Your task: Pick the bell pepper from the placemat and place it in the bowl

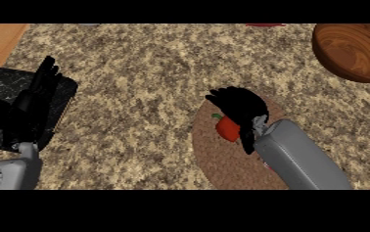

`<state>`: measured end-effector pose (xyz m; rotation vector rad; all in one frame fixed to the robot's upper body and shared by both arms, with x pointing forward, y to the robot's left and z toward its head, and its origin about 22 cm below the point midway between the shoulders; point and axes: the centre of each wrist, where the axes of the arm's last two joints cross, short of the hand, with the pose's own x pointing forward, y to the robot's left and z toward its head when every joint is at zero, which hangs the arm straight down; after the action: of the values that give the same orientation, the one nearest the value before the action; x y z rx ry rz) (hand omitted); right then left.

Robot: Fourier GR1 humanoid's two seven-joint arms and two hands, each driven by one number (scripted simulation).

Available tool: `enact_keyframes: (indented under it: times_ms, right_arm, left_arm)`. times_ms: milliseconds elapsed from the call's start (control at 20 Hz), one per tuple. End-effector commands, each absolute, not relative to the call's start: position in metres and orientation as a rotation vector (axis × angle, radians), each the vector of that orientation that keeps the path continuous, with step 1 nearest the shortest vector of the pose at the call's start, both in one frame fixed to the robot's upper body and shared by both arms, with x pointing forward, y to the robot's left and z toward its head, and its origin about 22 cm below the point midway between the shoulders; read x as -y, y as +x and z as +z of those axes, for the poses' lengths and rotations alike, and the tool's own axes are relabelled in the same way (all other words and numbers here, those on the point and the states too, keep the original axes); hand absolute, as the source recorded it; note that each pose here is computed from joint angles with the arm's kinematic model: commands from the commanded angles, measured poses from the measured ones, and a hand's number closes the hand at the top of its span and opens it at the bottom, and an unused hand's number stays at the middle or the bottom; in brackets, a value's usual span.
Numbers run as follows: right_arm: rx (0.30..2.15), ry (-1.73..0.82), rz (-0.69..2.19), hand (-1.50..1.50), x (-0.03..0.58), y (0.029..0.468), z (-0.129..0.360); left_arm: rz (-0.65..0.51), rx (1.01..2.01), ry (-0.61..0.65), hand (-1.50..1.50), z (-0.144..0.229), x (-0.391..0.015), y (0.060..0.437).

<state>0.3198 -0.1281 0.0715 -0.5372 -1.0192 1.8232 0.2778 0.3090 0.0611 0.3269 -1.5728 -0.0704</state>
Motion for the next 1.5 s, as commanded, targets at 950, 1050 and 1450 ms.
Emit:
enact_keyframes:
  times_ms: [950,1050,1450]
  right_arm:
    - [1.099,-0.46,1.818,1.5,0.111,0.341,0.009]
    - [1.129,-0.488,1.799,1.5,0.097,0.336,0.021]
    - [1.113,-0.789,1.271,1.5,0.213,0.39,0.079]
  left_arm:
    - [-0.077,1.569,0.326,0.0,0.045,-0.314,0.283]
    - [-0.084,1.563,0.329,0.0,0.059,-0.304,0.28]
    - [-0.061,1.574,0.342,0.0,0.056,-0.302,0.279]
